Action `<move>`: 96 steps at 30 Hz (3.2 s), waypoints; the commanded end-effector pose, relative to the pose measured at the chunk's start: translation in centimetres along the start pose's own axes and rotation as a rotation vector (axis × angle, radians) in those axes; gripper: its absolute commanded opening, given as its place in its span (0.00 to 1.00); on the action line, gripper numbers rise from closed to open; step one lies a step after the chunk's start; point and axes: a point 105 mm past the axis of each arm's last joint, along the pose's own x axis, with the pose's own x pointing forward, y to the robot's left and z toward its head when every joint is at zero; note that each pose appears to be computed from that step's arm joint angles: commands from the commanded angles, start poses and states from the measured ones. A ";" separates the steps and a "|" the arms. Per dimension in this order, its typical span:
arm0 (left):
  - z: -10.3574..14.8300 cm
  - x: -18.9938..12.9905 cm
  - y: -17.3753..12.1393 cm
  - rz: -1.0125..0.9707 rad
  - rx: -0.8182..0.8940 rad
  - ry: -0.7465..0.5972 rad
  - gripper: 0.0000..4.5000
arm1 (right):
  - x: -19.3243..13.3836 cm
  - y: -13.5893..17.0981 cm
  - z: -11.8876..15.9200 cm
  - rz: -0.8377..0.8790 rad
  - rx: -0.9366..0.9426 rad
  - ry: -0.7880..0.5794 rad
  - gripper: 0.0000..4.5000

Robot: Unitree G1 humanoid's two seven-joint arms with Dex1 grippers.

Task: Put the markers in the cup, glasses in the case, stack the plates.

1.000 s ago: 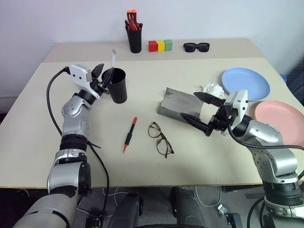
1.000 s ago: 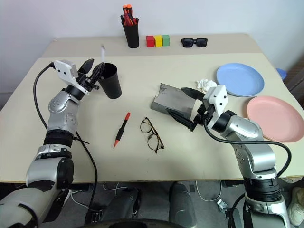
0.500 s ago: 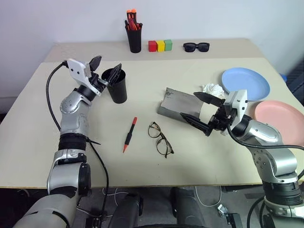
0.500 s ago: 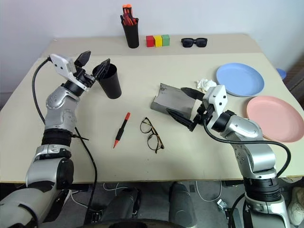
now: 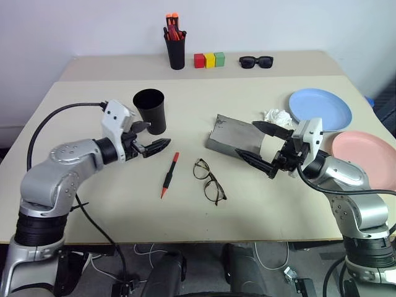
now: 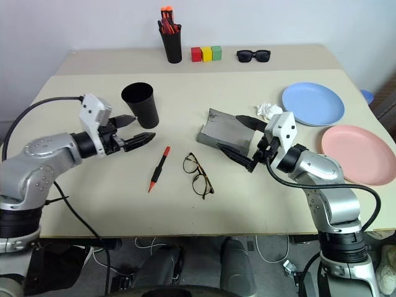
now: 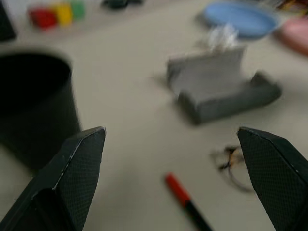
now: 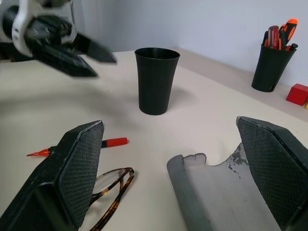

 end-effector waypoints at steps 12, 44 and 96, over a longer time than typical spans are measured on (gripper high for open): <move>-5.4 0.5 -3.8 0.045 -0.134 0.393 1.00 | 0.7 0.2 1.1 0.014 -0.039 -0.039 1.00; -6.0 0.5 -3.7 0.025 -0.142 0.500 0.01 | 0.4 -0.7 0.9 -0.026 -0.062 -0.024 1.00; -7.0 0.7 -4.0 0.015 -0.133 0.558 0.00 | -0.1 -0.3 0.6 -0.041 -0.053 -0.015 1.00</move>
